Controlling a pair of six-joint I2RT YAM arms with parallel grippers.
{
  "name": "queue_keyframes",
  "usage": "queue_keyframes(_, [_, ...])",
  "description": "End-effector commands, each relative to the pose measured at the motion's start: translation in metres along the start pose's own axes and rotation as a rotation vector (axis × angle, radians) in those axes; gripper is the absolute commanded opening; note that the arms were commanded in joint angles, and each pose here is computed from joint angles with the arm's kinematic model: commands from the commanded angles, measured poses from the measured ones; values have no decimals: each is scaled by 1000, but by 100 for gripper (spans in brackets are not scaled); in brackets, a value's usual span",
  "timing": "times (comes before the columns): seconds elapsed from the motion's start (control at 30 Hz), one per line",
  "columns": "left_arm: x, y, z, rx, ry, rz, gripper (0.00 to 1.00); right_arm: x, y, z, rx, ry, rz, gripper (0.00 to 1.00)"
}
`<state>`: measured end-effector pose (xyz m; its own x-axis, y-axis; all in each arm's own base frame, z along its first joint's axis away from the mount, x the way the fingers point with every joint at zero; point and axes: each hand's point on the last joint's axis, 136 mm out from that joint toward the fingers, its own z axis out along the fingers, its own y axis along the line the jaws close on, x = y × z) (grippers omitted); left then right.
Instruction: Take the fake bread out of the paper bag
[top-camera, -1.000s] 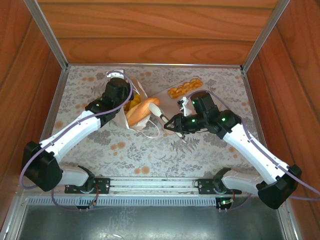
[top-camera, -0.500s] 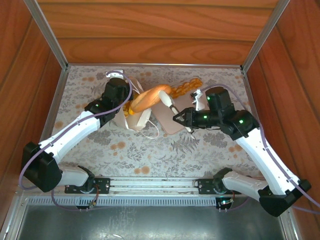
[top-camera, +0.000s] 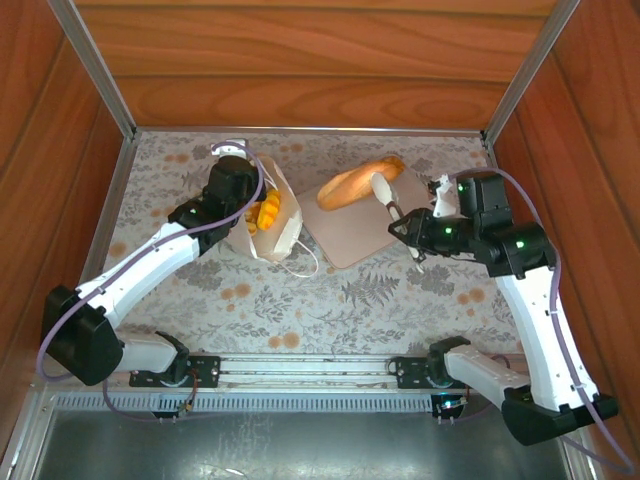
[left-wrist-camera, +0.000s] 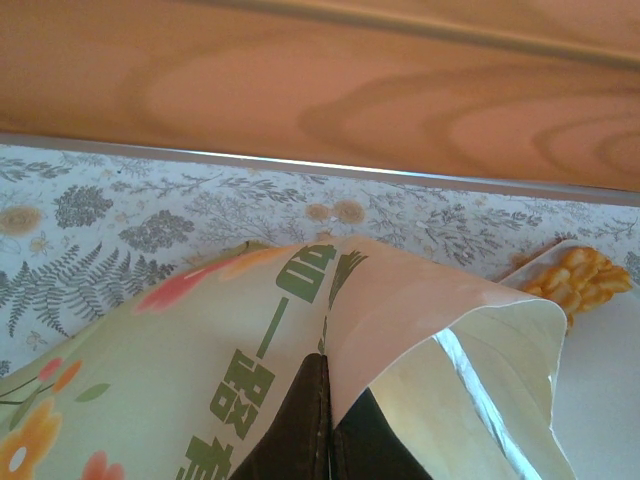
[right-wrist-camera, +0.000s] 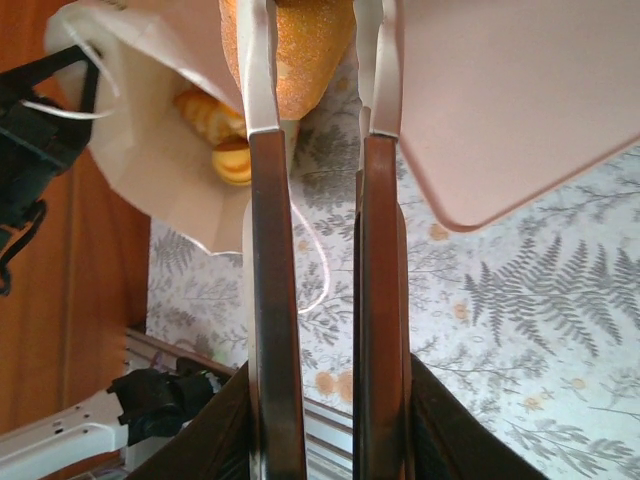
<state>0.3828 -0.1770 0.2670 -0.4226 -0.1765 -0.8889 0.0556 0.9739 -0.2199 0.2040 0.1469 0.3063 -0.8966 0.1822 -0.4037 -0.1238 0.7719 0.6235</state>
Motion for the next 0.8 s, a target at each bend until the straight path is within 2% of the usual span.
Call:
queue_keyframes(0.0, [-13, 5, -10, -3, -43, -25, 0, -14, -12, 1, 20, -12, -15, 17])
queue_keyframes(0.1, [-14, 6, -11, -10, -47, -25, 0, -28, -31, 12, 14, -15, 42, 17])
queue_keyframes(0.3, [-16, 6, -13, -6, -56, -25, 0, -57, -64, 34, -96, -19, 168, 18])
queue_keyframes(0.77, [-15, 5, -11, -4, -50, -25, 0, -88, -142, 66, -218, 35, 347, 21])
